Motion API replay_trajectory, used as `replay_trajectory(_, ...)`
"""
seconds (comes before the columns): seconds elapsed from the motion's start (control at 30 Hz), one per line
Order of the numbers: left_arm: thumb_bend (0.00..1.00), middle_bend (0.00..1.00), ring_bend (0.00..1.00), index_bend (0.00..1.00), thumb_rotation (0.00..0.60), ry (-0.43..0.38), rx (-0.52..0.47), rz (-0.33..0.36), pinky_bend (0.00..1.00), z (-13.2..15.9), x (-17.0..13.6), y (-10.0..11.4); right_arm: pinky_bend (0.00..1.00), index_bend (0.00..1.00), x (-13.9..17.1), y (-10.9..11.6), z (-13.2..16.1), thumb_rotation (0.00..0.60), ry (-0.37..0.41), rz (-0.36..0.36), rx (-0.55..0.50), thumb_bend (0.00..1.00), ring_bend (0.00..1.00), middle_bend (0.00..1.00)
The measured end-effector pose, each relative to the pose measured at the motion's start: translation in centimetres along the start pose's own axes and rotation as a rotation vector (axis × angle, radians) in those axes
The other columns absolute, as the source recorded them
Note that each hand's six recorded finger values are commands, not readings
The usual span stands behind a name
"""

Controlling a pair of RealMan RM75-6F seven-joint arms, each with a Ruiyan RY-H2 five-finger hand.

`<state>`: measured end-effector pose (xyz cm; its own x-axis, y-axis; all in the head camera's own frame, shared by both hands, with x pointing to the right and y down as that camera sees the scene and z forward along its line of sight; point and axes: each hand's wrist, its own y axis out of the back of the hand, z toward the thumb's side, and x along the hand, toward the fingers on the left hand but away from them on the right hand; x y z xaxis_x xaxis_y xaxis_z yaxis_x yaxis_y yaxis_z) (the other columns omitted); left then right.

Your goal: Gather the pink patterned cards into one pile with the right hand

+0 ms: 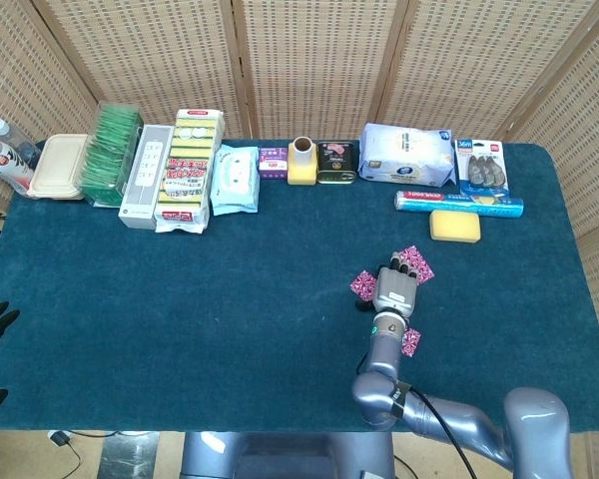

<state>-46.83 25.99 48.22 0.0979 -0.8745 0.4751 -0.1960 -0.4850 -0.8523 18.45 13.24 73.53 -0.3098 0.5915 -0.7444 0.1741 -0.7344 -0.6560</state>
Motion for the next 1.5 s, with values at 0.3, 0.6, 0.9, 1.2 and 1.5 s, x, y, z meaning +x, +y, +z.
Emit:
replay_trajectory(0.3, 0.08, 0.0, 0.0, 0.0, 0.6, -0.001, -0.002, 0.0, 0.04, -0.01, -0.01, 0.0, 0.07, 0.33, -0.07, -0.18, 0.03, 0.43, -0.008, -0.008, 0.0, 0.29, 0.0, 0.02)
replay_trajectory(0.6, 0.08, 0.0, 0.0, 0.0, 0.6, 0.0, -0.001, -0.001, 0.04, -0.01, 0.01, -0.01, 0.08, 0.34, 0.02, -0.33, 0.0, 0.43, -0.005, -0.003, 0.008, 0.31, 0.0, 0.03)
replay_trajectory(0.9, 0.07, 0.0, 0.0, 0.0, 0.6, -0.002, -0.001, 0.0, 0.04, 0.01, -0.06, 0.0, 0.08, 0.35, -0.03, -0.47, -0.32, 0.507, -0.015, -0.005, 0.039, 0.34, 0.0, 0.03)
replay_trajectory(1.2, 0.08, 0.0, 0.0, 0.0, 0.6, -0.003, -0.003, 0.0, 0.04, 0.03, -0.08, 0.0, 0.09, 0.35, 0.23, -0.3, -0.15, 0.587, -0.006, -0.012, 0.048, 0.36, 0.0, 0.03)
replay_trajectory(1.5, 0.07, 0.0, 0.0, 0.0, 0.6, -0.004, -0.002, -0.002, 0.04, 0.08, -0.1, -0.04, 0.09, 0.37, 0.91, 0.12, 0.2, 0.6, 0.023, -0.024, 0.055, 0.36, 0.0, 0.04)
